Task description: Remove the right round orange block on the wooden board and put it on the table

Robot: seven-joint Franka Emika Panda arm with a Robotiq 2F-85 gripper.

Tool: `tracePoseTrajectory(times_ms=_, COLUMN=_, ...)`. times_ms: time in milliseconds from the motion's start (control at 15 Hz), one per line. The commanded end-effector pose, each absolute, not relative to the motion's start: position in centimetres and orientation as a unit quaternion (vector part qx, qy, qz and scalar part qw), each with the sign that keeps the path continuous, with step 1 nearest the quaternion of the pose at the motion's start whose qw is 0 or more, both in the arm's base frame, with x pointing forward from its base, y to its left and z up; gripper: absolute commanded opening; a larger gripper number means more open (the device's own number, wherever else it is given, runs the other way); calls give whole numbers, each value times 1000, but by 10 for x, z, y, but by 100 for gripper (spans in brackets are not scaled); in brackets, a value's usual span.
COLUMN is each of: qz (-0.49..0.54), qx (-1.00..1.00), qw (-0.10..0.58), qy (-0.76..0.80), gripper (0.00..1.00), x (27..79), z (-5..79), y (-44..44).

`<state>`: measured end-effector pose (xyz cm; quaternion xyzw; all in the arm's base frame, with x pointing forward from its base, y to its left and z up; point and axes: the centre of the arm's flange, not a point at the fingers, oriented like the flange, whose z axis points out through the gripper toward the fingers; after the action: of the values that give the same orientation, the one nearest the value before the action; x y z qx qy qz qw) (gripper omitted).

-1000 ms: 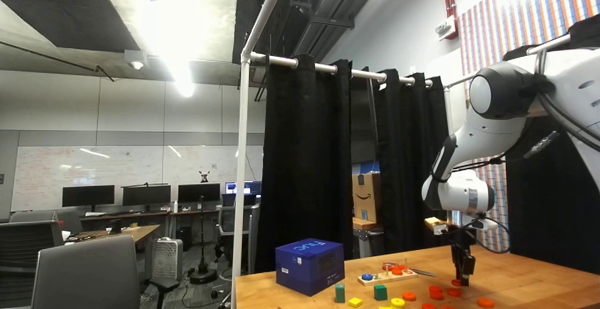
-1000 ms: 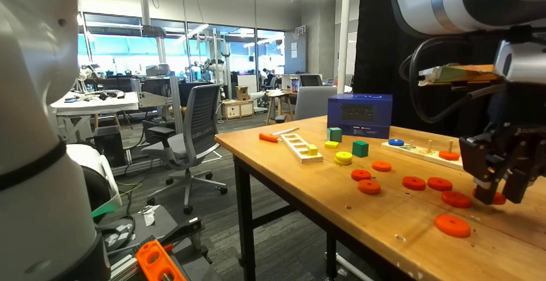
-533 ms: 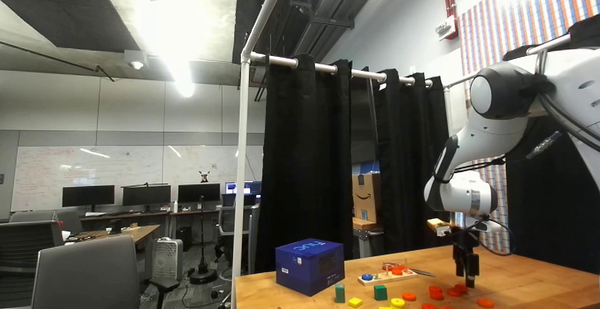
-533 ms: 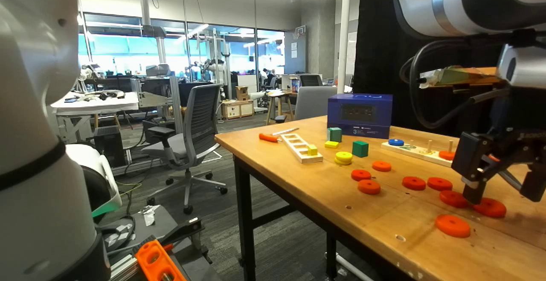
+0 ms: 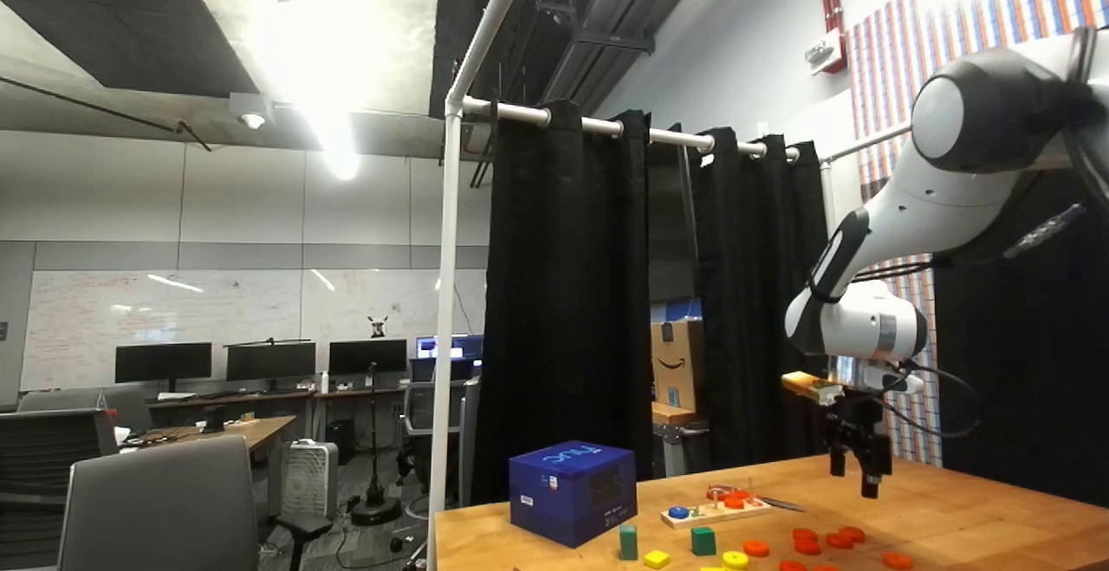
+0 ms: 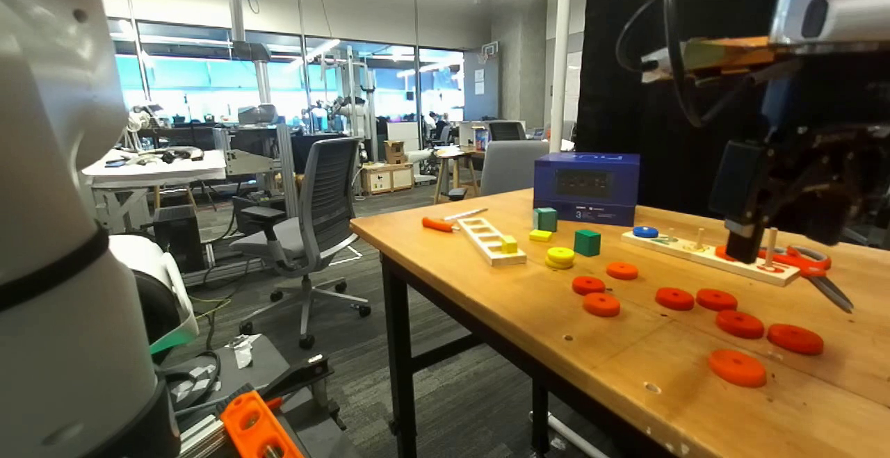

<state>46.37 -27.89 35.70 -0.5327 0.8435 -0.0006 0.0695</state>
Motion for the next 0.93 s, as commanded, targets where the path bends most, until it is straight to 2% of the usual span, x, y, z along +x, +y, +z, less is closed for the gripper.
tracePoseTrajectory(times_ms=0, qz=5, qx=-615, qw=72, qy=785, gripper=100, x=424, z=421, y=-224)
tracePoseTrajectory(times_ms=867, qz=80, qx=-849, qw=7, qy=523, gripper=100, x=296, z=541, y=-34)
